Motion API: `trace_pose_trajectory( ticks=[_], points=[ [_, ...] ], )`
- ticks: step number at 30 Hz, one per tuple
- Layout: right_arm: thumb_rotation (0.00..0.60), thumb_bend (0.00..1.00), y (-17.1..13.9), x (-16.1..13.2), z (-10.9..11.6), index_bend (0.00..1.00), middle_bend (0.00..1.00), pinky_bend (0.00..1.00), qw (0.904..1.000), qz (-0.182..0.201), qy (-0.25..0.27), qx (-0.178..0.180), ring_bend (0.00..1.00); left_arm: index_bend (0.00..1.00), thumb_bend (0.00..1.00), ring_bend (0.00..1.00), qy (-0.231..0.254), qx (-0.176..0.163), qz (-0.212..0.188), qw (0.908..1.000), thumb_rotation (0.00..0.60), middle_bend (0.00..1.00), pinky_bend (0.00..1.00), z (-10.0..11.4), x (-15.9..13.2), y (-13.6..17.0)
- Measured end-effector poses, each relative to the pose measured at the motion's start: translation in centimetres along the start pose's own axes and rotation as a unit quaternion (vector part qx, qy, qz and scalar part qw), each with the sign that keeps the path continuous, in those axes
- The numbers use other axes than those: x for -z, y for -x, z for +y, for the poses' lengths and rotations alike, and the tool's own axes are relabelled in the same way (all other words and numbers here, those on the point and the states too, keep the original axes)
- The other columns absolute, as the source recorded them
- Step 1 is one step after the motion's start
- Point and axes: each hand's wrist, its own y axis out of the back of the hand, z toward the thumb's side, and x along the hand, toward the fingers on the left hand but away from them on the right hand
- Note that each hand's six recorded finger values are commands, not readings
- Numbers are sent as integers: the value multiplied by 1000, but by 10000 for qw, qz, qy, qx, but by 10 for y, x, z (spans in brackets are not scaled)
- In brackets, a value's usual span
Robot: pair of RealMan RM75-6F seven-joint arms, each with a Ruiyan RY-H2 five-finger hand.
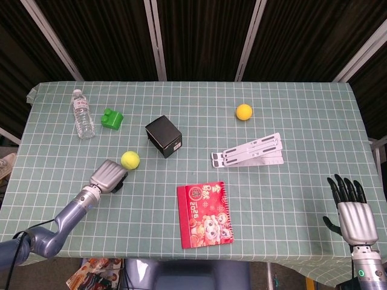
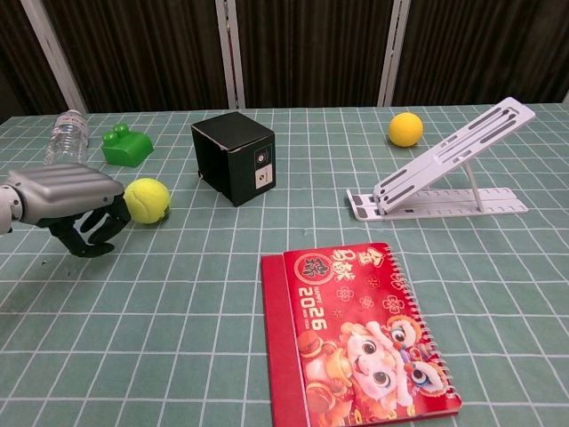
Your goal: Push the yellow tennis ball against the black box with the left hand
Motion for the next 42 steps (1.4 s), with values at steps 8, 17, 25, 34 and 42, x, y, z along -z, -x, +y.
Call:
trace_pose_trajectory(
  ticks=[8,17,25,34,42],
  points=[
    [600,248,0,-2,-1,0,0,0,10000,19,-30,28,0,707,373,573,34,240,194,9995,600,650,755,-8,17,2],
    [600,247,2,-2,-1,0,0,0,10000,34,-31,51,0,707,373,573,25,289,432,9986,600,642,755,-7,28,-13],
    [600,247,-1,0,3,0,0,0,9999,56,0,99,0,700,373,573,109,233,372,9990,600,642,745,-5,13,-30],
    [600,248,-4,2,7,0,0,0,9999,64,19,119,0,666,361,564,73,127,299,9994,600,618,745,-3,0,-42],
    [600,248,-4,2,6,0,0,0,10000,51,31,80,0,625,361,560,107,-190,168,9996,600,589,742,5,-10,-49]
  ],
)
